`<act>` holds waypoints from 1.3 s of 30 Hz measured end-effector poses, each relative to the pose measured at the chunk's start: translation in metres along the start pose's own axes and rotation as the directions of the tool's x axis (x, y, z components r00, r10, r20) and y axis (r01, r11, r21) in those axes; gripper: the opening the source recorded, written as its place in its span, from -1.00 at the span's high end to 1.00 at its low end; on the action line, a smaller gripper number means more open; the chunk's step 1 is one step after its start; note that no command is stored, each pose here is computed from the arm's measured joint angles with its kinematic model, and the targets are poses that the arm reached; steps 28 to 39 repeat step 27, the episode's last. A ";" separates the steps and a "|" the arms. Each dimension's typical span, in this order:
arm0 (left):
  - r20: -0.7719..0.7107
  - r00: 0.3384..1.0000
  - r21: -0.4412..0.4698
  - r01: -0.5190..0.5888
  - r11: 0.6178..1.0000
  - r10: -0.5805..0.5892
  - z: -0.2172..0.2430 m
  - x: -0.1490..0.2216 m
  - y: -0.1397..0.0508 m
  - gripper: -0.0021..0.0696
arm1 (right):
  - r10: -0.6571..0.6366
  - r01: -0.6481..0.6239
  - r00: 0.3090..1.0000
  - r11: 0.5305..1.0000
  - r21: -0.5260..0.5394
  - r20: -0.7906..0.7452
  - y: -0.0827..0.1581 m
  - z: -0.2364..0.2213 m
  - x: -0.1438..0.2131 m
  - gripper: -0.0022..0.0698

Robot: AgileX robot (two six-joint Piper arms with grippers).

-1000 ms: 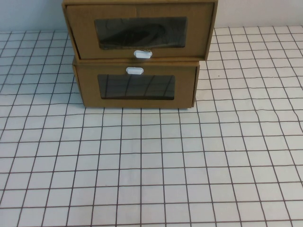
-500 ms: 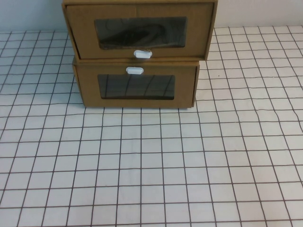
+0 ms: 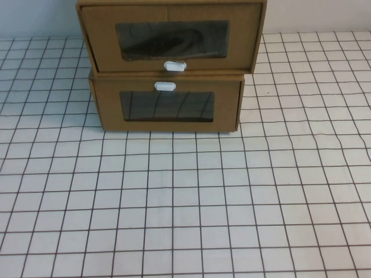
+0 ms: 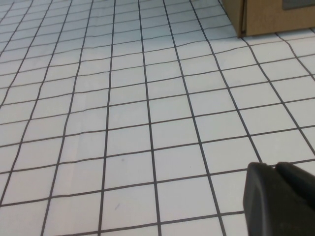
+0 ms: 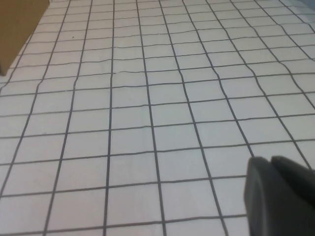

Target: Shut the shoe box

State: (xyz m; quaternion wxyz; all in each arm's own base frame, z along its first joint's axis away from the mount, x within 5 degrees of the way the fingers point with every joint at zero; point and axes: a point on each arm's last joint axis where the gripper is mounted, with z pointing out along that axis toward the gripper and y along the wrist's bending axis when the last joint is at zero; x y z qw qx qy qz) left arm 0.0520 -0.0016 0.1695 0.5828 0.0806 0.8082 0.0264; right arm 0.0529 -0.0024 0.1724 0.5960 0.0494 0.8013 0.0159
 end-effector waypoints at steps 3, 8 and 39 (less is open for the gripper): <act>0.000 1.000 0.000 0.000 1.000 0.000 0.000 0.000 0.000 0.95 | -0.056 0.056 0.998 0.998 -0.023 -0.001 0.002 0.000 0.000 0.98; 0.000 1.000 0.000 0.000 1.000 0.000 0.000 0.000 0.000 0.95 | -0.089 0.089 0.996 0.994 -0.061 0.002 0.006 0.000 0.000 0.98; 0.000 1.000 0.000 0.000 1.000 0.000 0.000 0.000 0.000 0.95 | -0.095 0.095 0.995 0.993 -0.069 0.004 0.006 0.000 0.000 0.98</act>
